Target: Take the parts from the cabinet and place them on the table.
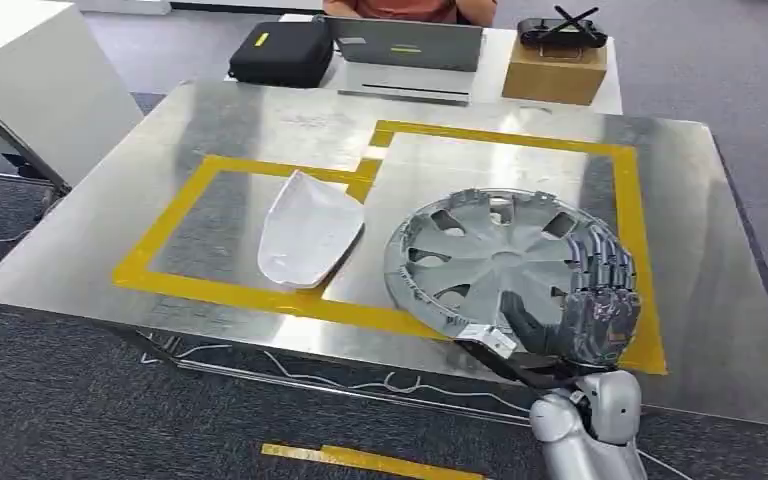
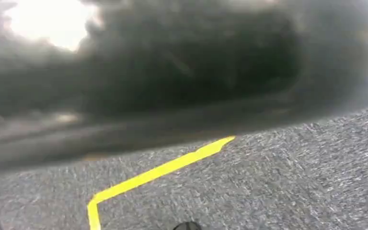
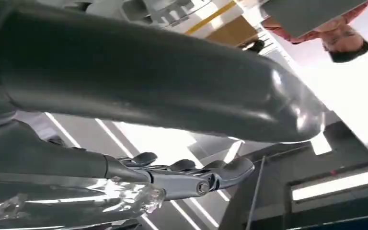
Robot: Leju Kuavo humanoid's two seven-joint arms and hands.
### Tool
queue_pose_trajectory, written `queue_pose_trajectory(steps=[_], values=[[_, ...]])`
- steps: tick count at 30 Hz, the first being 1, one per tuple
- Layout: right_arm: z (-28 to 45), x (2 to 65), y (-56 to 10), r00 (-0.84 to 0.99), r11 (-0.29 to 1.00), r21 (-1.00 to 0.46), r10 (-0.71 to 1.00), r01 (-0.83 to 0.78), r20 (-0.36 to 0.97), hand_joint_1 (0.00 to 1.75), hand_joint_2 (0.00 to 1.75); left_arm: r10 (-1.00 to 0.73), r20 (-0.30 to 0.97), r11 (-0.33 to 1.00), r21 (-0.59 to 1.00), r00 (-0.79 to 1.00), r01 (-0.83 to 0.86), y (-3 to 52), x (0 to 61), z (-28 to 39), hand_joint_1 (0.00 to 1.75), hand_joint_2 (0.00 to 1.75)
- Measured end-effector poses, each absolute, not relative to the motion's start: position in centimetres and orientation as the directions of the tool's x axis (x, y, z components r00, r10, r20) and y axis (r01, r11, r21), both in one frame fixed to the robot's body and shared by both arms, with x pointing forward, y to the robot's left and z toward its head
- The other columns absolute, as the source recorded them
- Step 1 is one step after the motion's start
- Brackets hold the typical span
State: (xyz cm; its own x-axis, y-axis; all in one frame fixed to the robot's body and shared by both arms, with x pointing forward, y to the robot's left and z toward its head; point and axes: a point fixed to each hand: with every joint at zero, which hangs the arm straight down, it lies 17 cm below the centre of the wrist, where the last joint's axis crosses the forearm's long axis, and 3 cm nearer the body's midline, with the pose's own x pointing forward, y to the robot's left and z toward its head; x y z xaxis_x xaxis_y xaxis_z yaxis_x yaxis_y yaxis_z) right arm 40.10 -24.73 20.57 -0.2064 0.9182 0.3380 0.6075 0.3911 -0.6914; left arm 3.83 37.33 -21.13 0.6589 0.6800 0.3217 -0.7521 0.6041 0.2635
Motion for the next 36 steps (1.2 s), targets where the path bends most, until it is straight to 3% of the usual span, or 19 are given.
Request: queue_pose_trajectory(steps=[17,23,36], values=[[20.5,40.1,-24.8,-0.201,0.389,-0.692,0.919,0.608,0.34,0.0,0.0,0.667,0.313,0.62,0.269,0.676,-0.737,37.0,3.8,-20.9,0.0,0.0],[20.4,40.2,-24.1,-0.198,0.34,-0.724,0.94,0.6,0.277,0.0,0.0,0.636,0.28,0.659,0.289,0.719,-0.695,36.7,3.4,-20.8,0.0,0.0],[19.9,39.0,-25.3,-0.116,0.285,-0.75,0.956,0.597,0.27,0.0,0.0,0.696,0.25,0.618,0.267,0.673,-0.739,35.1,2.7,-20.1,0.0,0.0]])
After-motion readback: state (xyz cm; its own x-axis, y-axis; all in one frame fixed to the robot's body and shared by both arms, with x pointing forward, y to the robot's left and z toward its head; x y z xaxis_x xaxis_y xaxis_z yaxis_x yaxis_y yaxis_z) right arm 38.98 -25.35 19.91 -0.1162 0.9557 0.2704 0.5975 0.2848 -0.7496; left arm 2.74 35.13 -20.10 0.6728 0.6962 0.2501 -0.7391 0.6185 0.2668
